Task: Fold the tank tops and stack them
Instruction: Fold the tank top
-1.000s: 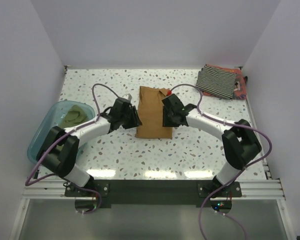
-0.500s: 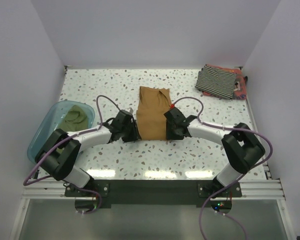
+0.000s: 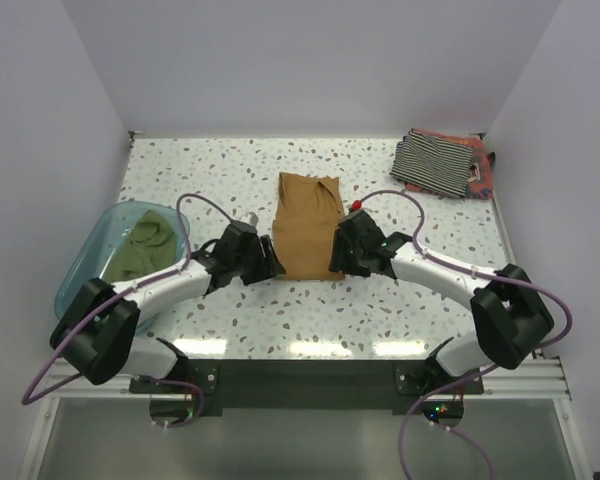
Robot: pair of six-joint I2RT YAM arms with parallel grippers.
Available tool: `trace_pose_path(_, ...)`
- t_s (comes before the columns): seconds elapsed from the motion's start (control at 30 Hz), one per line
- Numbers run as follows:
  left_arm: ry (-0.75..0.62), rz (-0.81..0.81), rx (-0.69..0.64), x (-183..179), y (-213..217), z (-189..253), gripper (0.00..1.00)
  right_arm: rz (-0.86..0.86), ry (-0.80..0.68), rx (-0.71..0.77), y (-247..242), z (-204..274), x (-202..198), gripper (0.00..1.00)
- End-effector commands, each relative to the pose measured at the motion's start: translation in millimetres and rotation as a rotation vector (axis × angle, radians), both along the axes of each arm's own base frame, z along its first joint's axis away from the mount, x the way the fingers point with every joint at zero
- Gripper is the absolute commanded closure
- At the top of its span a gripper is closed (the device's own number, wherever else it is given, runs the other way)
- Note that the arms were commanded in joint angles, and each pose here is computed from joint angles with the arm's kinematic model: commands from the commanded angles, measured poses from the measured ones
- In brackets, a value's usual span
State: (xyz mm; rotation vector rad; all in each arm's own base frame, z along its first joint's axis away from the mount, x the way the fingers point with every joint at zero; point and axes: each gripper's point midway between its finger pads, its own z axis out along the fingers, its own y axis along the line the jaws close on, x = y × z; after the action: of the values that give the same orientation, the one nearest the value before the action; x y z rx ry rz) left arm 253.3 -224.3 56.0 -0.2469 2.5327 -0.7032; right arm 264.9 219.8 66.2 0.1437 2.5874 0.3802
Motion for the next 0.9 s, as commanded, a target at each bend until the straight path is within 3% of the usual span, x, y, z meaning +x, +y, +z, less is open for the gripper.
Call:
trace_pose_path(0.0, 0.008, 0.039, -0.048, 4, -4, -1, 0.41, -0.054, 0.003, 0.064, 2, -2, 12, 0.45)
trace_pose_path(0.87, 0.059, 0.161, -0.029, 8, 10, -40, 0.51, -0.093, 0.108, 0.043, -9, -54, -3, 0.5)
